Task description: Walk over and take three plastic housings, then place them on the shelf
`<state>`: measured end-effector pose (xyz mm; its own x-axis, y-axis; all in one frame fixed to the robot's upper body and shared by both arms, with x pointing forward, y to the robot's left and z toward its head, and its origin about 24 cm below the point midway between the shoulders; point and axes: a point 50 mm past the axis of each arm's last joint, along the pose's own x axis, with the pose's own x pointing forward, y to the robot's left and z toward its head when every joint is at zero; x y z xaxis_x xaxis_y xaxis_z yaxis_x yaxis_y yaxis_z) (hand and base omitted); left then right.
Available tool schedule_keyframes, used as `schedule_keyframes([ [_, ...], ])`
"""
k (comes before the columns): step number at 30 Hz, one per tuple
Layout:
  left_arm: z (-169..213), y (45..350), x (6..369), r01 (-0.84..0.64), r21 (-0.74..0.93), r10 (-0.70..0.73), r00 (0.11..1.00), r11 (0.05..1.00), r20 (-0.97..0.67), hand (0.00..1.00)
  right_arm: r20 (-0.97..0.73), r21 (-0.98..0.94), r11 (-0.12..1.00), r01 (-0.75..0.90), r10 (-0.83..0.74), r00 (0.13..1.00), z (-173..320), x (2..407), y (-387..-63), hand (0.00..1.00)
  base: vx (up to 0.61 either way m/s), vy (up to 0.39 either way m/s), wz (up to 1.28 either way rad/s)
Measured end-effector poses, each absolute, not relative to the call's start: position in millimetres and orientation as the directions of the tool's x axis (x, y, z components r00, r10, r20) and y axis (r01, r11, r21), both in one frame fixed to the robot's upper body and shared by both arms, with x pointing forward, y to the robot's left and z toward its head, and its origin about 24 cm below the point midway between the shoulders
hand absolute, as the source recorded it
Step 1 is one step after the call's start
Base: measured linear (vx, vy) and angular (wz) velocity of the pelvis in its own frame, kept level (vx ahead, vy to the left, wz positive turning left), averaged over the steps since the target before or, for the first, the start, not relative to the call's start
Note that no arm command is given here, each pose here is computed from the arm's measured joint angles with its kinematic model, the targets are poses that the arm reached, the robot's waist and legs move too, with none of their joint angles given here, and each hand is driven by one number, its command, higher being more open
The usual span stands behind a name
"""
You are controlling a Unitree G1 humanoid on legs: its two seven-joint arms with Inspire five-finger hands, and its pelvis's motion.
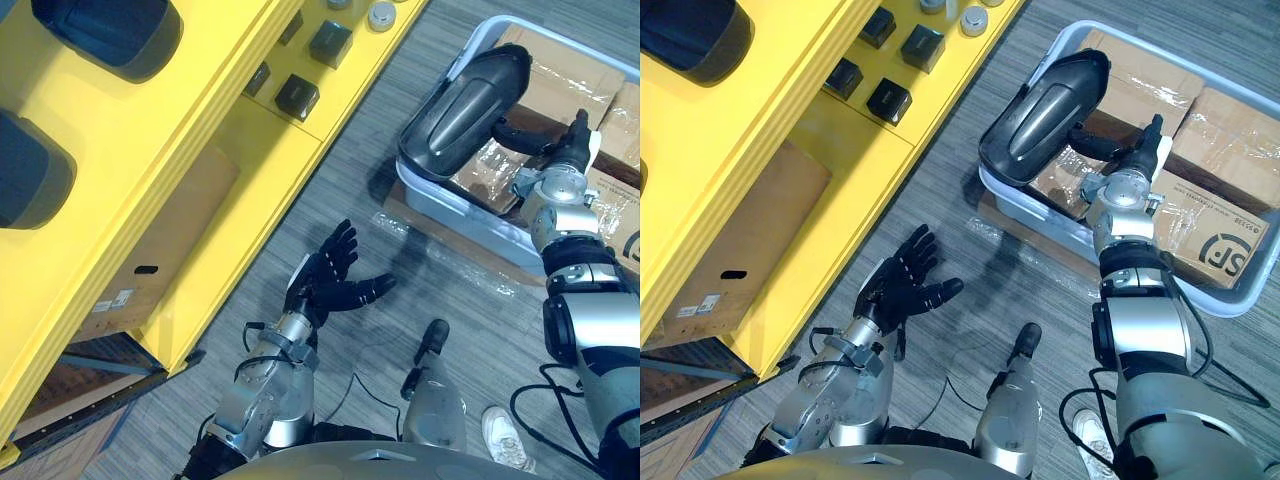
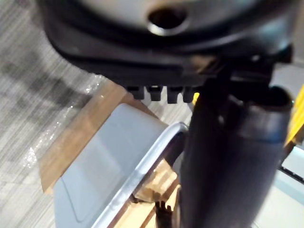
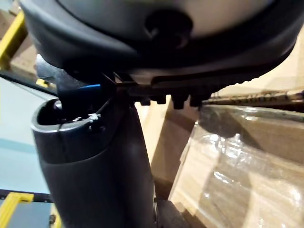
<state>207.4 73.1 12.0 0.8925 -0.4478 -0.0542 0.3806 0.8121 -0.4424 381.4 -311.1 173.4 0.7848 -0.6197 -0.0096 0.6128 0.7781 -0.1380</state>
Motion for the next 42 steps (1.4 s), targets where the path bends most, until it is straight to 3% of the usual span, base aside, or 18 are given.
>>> schedule_keyframes([
  [6,-2,66,204,0.367,-0.471,-0.464,0.879,0.802,-0.107,1.0,-0.05,-0.297,0.765,0.572,-0.61,0.791,191,384,-323,1.0,-0.04,0.014,0.03],
  [7,-4,64,205,0.368,-0.476,-0.469,0.877,0.799,-0.108,1.0,-0.059,-0.339,0.761,0.553,-0.603,0.795,191,383,-326,0.0,-0.04,0.01,0.05],
  [14,-5,65,205,0.35,-0.484,-0.452,0.885,0.802,-0.111,1.0,-0.084,-0.483,0.718,0.501,-0.607,0.79,212,384,-329,0.0,-0.03,0.002,0.02],
  [23,-5,68,205,0.316,-0.496,-0.419,0.901,0.809,-0.11,1.0,-0.019,-0.716,0.472,0.515,-0.75,0.661,232,374,-344,0.0,0.01,0.001,0.0],
  [32,0,96,201,0.216,-0.5,-0.289,0.955,0.839,-0.071,1.0,-0.073,-0.7,0.44,0.562,-0.827,0.558,226,363,-355,0.0,-0.02,-0.014,0.01],
  [37,30,104,205,0.264,-0.418,-0.267,0.962,0.869,0.05,1.0,0.08,-0.689,0.326,0.647,-0.853,0.515,246,356,-367,0.0,-0.01,-0.006,0.01],
  [42,52,109,220,0.304,-0.397,-0.284,0.953,0.866,0.11,1.0,0.341,-0.602,0.275,0.75,-0.761,0.552,286,361,-351,0.0,-0.01,-0.018,-0.05],
])
